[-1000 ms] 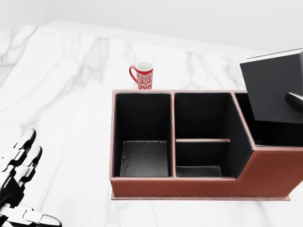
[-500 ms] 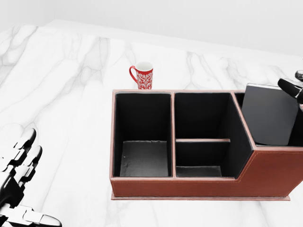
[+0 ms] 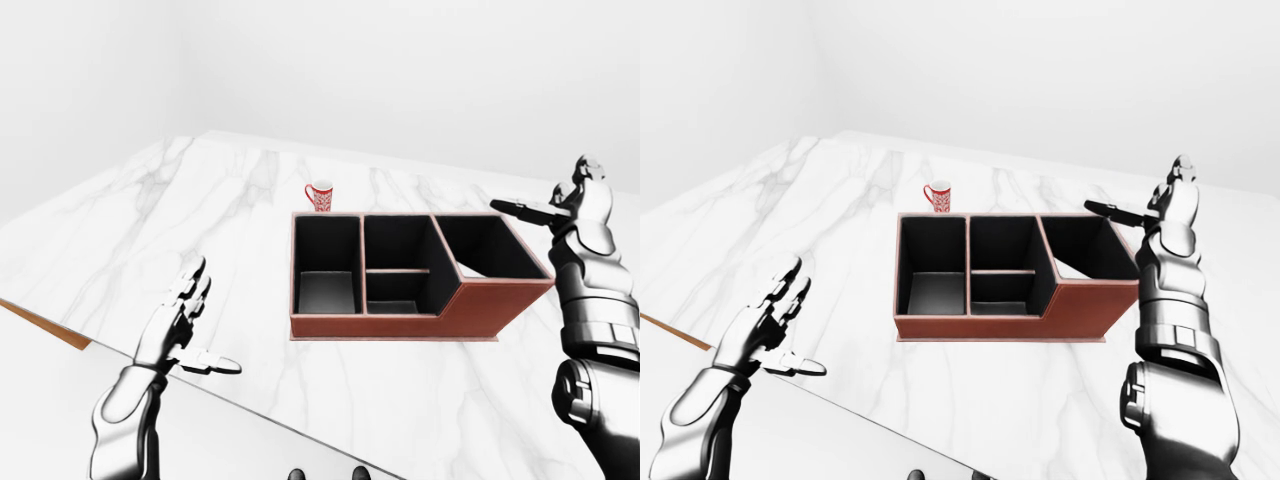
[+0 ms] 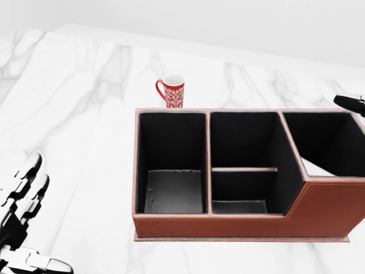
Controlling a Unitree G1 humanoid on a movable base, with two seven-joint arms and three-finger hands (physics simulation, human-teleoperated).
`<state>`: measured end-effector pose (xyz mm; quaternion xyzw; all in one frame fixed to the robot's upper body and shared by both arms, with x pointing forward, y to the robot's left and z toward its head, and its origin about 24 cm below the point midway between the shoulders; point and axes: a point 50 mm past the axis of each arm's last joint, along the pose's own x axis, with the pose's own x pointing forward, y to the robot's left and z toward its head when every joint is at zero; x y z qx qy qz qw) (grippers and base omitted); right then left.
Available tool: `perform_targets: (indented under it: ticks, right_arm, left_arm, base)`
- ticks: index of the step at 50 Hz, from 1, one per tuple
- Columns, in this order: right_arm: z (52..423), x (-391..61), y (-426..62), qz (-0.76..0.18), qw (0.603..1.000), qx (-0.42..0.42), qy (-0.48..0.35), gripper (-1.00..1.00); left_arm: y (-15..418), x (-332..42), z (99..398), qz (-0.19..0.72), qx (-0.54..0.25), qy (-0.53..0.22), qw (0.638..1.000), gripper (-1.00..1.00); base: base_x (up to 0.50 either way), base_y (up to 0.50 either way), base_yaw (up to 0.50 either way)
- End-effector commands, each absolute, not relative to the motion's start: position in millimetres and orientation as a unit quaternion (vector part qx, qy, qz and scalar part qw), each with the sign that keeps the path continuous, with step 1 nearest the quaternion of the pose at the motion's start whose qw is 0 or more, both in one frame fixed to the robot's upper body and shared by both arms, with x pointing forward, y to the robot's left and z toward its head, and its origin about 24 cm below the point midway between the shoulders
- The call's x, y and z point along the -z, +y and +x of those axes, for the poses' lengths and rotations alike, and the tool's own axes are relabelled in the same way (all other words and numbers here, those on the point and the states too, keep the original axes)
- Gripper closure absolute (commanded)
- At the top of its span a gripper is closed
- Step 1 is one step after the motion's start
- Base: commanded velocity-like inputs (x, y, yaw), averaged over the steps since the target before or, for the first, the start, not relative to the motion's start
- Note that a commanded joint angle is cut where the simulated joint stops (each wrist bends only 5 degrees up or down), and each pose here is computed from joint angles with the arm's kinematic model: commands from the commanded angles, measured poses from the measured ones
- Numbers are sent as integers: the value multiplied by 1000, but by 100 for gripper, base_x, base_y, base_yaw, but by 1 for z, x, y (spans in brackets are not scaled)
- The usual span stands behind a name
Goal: Pick up the book and place it in the right compartment of the caddy.
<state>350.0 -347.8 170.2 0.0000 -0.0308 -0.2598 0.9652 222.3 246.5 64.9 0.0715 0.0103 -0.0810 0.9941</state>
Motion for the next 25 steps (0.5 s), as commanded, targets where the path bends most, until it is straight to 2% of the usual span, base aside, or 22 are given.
perform_targets:
  ticks: [1, 9, 25]
  right_arm:
    - [349, -176, -348, -2, 964, 261, -44, -100]
    - [346, -187, -349, -5, 963, 262, -67, -100]
    - [322, -262, -326, -42, 941, 232, -242, -100]
  left_arm:
    - [246, -69, 223, 63, 91, -2, 994, -100]
    - [247, -78, 223, 69, 87, -21, 994, -100]
    - [248, -127, 214, 104, 63, -124, 985, -100]
  base:
    - [0, 0, 0]
    - [0, 0, 0]
    - [0, 0, 0]
